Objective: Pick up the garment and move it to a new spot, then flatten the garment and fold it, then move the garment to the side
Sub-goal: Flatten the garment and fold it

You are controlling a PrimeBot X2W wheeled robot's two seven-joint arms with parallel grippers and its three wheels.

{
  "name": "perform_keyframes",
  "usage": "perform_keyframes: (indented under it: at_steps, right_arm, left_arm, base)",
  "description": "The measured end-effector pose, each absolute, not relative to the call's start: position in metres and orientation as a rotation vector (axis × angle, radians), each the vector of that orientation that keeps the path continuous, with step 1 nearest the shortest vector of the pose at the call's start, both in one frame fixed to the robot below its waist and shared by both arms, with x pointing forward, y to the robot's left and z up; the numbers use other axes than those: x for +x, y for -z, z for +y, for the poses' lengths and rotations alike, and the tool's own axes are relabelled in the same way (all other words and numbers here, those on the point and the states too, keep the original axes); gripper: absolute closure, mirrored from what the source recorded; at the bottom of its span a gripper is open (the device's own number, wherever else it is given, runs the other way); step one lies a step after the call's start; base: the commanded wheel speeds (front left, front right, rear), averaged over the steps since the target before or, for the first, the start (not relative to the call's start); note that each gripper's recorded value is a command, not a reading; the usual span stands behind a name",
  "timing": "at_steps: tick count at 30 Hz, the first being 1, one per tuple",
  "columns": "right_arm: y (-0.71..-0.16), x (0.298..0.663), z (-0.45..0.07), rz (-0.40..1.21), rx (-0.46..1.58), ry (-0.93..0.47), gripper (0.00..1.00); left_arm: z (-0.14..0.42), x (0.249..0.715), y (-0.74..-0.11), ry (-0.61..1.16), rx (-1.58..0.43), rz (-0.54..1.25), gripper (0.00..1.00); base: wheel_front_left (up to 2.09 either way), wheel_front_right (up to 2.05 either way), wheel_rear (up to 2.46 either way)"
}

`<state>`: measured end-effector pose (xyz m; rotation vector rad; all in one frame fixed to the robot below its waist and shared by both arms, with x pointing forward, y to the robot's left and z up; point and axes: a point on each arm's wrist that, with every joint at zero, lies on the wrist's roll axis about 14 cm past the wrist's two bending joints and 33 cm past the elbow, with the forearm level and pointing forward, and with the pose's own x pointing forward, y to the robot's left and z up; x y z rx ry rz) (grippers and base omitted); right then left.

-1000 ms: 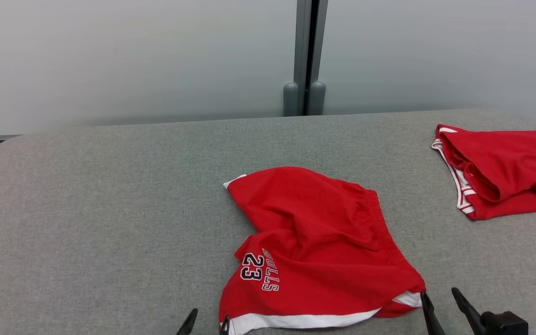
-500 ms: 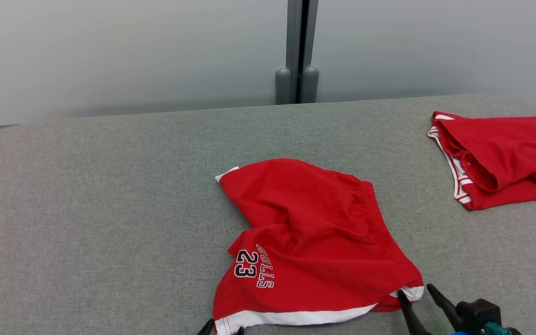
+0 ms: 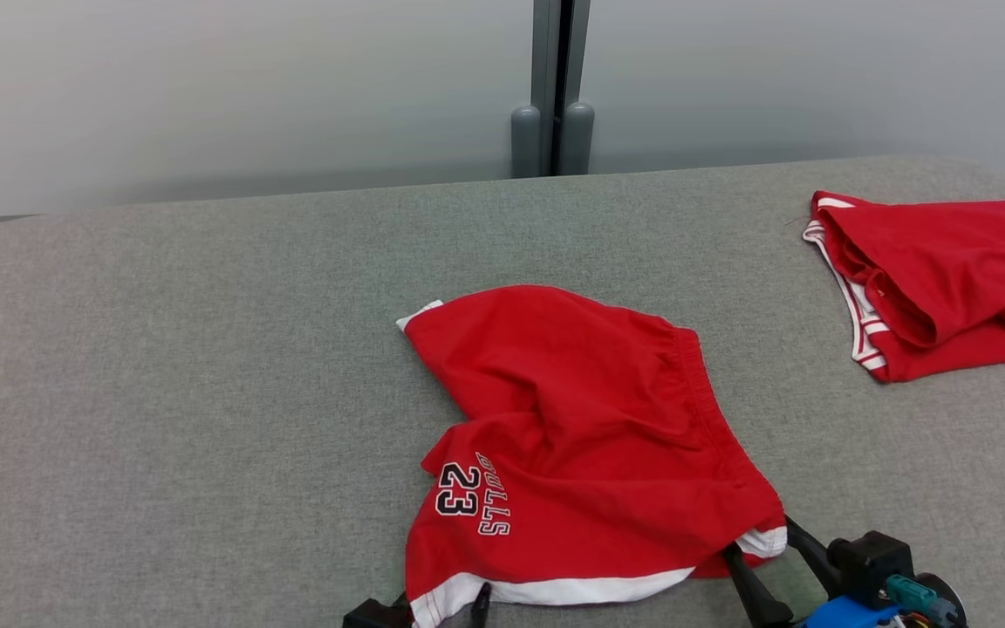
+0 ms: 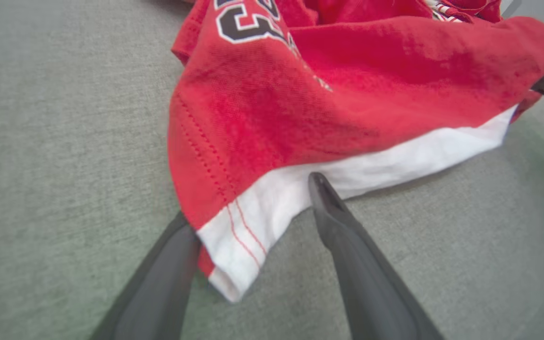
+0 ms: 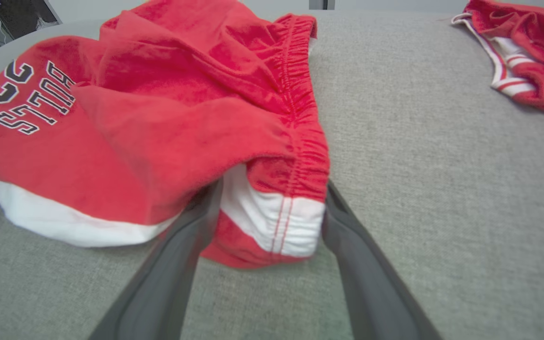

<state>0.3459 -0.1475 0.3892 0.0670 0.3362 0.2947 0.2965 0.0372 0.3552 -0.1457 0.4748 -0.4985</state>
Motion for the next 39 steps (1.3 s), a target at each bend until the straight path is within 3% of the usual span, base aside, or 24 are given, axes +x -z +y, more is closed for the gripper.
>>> perform_keyframes:
  at_steps: [4,5,6,7,16,24,31,39]
  right_arm:
    - [-0.391,0.347,-0.145,0.332,0.066,-0.312,0.00]
    - [-0.392,0.347,-0.144,0.330,0.066,-0.317,0.05]
    - [-0.392,0.347,-0.143,0.330,0.069,-0.321,0.62]
    - [-0.393,0.347,-0.140,0.328,0.070,-0.329,1.00]
    - [-0.419,0.358,-0.132,0.241,0.071,-0.367,1.00]
    - [-0.473,0.386,-0.125,0.065,0.065,-0.401,1.00]
    - [-0.542,0.447,-0.113,-0.127,0.017,-0.461,1.00]
    - [-0.628,0.557,-0.110,-0.308,-0.048,-0.473,1.00]
  left_arm:
    - [0.027,0.298,-0.362,0.529,-0.162,0.455,0.00]
    - [0.026,0.298,-0.363,0.533,-0.163,0.452,0.16]
    - [0.025,0.298,-0.364,0.535,-0.167,0.449,0.58]
    - [0.024,0.298,-0.365,0.535,-0.172,0.446,0.98]
    - [0.027,0.309,-0.379,0.517,-0.202,0.397,1.00]
    - [0.046,0.363,-0.441,0.472,-0.250,0.180,1.00]
    - [0.055,0.442,-0.512,0.521,-0.178,-0.040,1.00]
    - [0.055,0.566,-0.614,0.545,-0.144,-0.272,1.00]
  base:
    - [0.00,0.00,0.00]
    - [0.00,0.00,0.00]
    - [0.00,0.00,0.00]
    - [0.00,0.00,0.00]
    - [0.00,0.00,0.00]
    - [0.00,0.00,0.00]
    - [0.00,0.00,0.00]
    - [0.00,0.00,0.00]
